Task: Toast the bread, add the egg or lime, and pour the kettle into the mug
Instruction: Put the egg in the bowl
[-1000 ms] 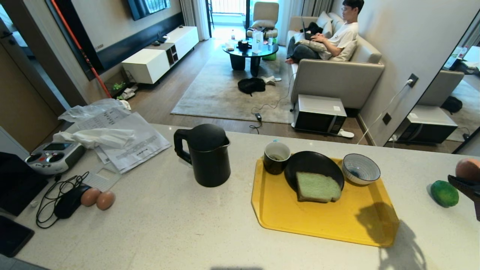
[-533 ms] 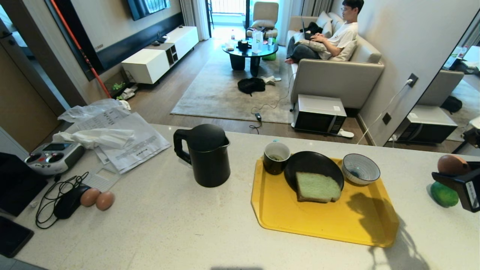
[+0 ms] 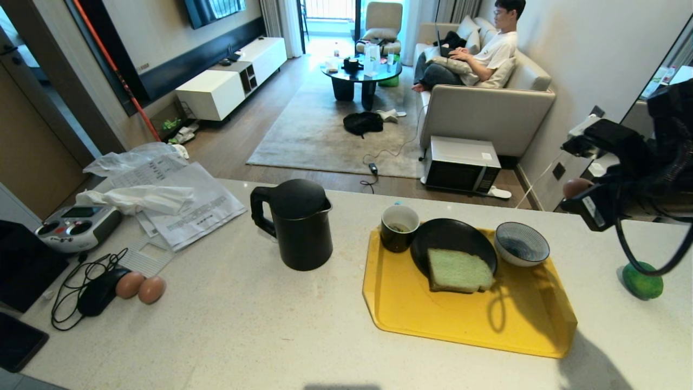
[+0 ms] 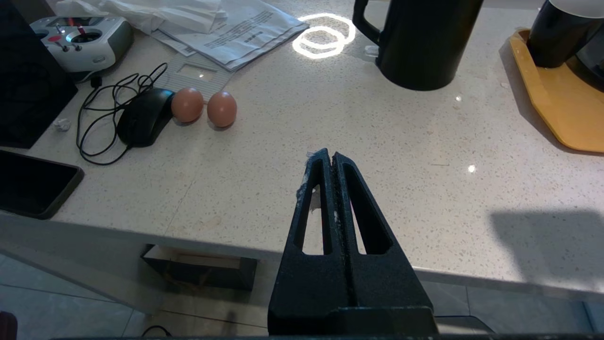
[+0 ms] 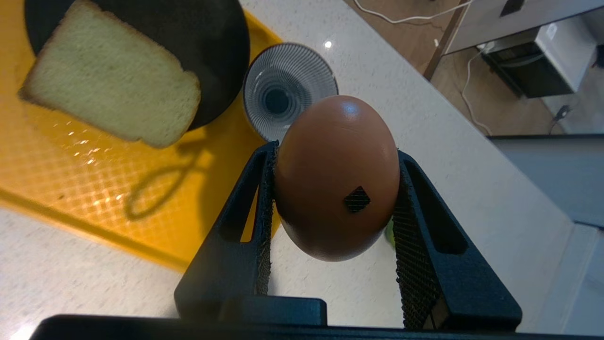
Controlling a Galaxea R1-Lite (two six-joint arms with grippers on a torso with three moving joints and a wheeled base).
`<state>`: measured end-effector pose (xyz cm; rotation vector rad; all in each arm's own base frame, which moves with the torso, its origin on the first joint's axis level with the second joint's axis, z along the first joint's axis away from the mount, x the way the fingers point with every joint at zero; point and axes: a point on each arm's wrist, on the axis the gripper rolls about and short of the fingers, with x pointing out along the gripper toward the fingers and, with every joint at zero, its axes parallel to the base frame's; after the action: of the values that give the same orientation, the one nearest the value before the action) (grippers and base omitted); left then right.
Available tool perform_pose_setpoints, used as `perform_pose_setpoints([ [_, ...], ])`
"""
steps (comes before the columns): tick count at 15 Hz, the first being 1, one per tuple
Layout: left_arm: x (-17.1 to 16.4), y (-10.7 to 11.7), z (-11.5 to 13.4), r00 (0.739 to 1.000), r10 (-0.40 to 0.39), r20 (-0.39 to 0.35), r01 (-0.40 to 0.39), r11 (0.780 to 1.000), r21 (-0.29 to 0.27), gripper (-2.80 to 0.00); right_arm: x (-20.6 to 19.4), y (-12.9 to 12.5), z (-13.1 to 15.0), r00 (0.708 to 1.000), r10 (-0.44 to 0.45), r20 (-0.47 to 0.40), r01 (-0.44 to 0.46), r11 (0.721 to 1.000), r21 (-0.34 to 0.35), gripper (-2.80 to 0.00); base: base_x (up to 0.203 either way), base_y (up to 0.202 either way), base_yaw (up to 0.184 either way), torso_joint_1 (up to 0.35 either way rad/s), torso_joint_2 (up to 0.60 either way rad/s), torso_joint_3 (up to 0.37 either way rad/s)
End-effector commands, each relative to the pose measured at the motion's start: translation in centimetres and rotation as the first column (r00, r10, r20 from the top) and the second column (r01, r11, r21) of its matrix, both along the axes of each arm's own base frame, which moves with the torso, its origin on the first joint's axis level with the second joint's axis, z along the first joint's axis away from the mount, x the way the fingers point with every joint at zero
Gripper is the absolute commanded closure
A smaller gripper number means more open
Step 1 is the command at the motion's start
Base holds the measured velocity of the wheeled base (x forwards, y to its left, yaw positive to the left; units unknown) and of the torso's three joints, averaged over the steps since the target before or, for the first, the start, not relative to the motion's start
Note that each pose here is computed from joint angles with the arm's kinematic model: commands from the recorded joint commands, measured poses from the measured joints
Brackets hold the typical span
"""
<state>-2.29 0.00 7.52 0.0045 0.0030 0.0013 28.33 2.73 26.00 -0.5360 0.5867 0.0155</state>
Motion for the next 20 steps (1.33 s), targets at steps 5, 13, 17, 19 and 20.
perform_pose_setpoints([
  [5,0.0,0.0,0.0,1.000,0.000,-0.001,0.000,1.000,0.000,0.00,8.4,1.2,-3.5,0.995,-0.030,-0.097,0.021,0.995,-0.093,0.00,0.000,0.000,0.000,0.000,0.00,0.000],
  [13,0.0,0.0,0.0,1.000,0.000,0.000,0.000,1.000,0.000,0.00,12.1,-1.3,-6.7,0.980,-0.128,-0.155,0.103,0.982,-0.160,0.00,0.000,0.000,0.000,0.000,0.00,0.000],
  [17,0.0,0.0,0.0,1.000,0.000,0.000,0.000,1.000,0.000,0.00,12.9,-1.7,-7.9,0.973,-0.146,-0.178,0.112,0.976,-0.189,0.00,0.000,0.000,0.000,0.000,0.00,0.000],
  [19,0.0,0.0,0.0,1.000,0.000,0.000,0.000,1.000,0.000,0.00,13.1,-1.7,-8.9,0.967,-0.147,-0.207,0.106,0.975,-0.195,0.00,0.000,0.000,0.000,0.000,0.00,0.000],
  [20,0.0,0.0,0.0,1.000,0.000,0.000,0.000,1.000,0.000,0.00,13.1,-1.7,-9.2,0.965,-0.147,-0.219,0.104,0.975,-0.197,0.00,0.000,0.000,0.000,0.000,0.00,0.000],
])
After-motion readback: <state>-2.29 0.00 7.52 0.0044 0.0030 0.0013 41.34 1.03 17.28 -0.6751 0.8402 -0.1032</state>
